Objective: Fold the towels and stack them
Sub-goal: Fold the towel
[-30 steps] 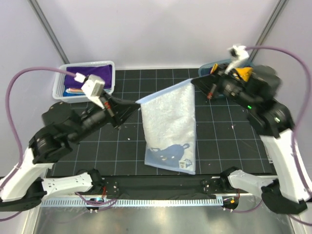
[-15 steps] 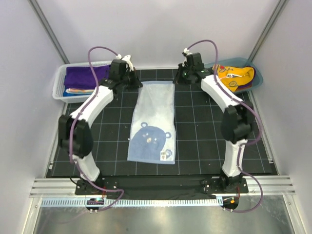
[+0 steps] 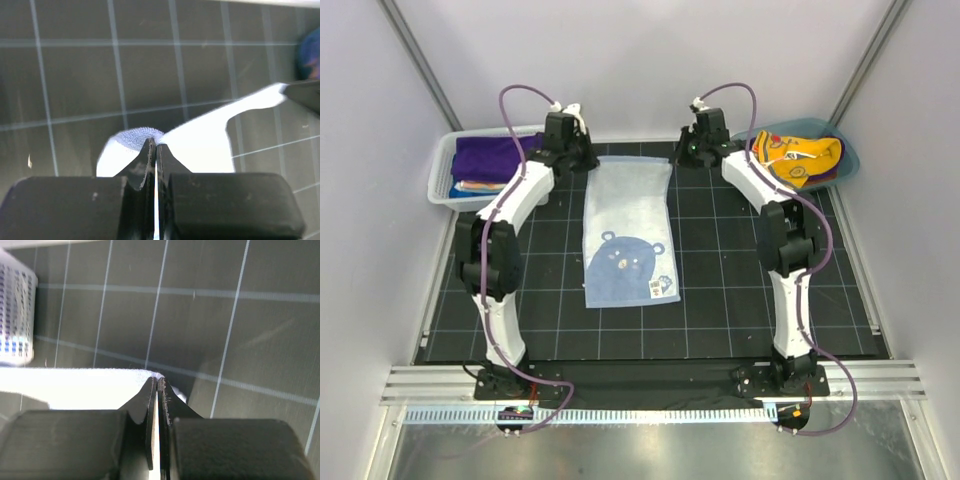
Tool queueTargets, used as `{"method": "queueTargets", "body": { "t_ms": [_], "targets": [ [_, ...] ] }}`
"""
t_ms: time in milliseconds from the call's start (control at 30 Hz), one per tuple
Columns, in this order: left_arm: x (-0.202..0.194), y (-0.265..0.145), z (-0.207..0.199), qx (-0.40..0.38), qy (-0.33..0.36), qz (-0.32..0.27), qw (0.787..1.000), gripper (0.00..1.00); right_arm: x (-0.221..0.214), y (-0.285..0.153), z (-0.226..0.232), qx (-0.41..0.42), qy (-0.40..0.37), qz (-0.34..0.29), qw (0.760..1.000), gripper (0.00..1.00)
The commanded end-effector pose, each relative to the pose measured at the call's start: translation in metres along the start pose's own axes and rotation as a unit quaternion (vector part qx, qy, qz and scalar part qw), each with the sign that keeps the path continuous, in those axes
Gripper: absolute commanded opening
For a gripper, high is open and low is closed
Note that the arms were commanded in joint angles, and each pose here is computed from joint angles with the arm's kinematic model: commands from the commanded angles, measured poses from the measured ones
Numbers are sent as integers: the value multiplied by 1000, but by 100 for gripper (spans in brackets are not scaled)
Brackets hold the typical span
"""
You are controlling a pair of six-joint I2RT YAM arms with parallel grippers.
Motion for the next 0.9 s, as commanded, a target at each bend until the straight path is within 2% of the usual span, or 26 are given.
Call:
{"method": "queueTargets", "body": {
  "t_ms": [0, 167, 333, 600, 867],
  "targets": [
    [-1, -15, 9, 44, -9, -15, 999, 0, 18, -33, 21, 33, -1, -41, 999, 1],
    [-33, -30, 9, 87, -12, 6, 996, 0, -10, -57, 18, 27, -6, -30, 999, 1],
    [-55, -52, -8, 94, -14, 13, 995, 0, -50, -74, 14, 14, -9, -7, 1000, 1],
    [-119, -74, -19, 108, -6, 58, 992, 0, -105, -98, -5, -4, 1, 15, 1000, 1],
    [-154, -101, -23, 103, -3, 69, 992, 0, -138, -116, -10, -13, -8, 26, 1000, 1]
  ]
}}
Point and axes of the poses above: each gripper's point midway between its finger pads, its own y axis out along the fingers, its own z axis along the line the jaws close on, x = y × z, the point moved 4 cm from there along -y, back along the fingers, and after that the axes turned 13 degrees about y, right-handed, at the moved point
